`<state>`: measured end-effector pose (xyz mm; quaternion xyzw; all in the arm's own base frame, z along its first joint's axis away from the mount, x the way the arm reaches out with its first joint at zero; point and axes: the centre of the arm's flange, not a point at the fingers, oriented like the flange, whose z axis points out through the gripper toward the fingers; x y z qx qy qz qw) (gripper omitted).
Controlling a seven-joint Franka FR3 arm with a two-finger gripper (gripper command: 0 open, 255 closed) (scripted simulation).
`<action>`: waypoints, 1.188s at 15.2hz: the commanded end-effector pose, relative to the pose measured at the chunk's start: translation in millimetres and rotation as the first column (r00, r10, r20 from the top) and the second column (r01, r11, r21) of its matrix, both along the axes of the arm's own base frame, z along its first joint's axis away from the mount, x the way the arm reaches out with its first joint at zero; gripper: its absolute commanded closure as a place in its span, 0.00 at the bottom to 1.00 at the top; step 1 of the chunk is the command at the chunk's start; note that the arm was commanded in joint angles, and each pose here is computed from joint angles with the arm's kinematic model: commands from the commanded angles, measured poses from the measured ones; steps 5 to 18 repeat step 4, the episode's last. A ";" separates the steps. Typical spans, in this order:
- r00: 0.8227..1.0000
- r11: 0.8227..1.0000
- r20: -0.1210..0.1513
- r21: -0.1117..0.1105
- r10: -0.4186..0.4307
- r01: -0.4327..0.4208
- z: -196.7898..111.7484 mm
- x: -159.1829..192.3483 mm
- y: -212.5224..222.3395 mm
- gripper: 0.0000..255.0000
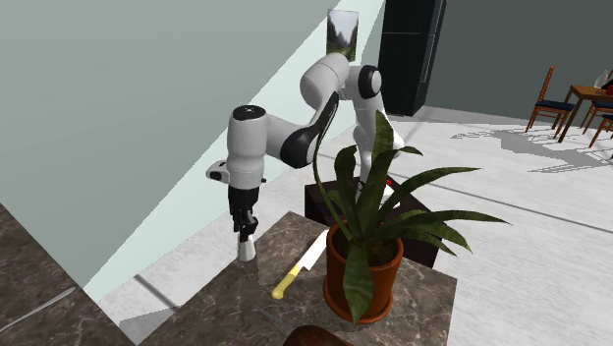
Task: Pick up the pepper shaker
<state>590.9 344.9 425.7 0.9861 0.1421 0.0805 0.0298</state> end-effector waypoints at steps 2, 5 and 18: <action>1.000 1.000 0.000 0.000 0.000 0.000 16.0 0.2 0.4 1.00; 1.000 1.000 0.000 0.000 0.000 0.000 16.9 0.2 0.4 1.00; 1.000 1.000 0.000 0.000 0.000 0.000 16.9 0.2 0.4 1.00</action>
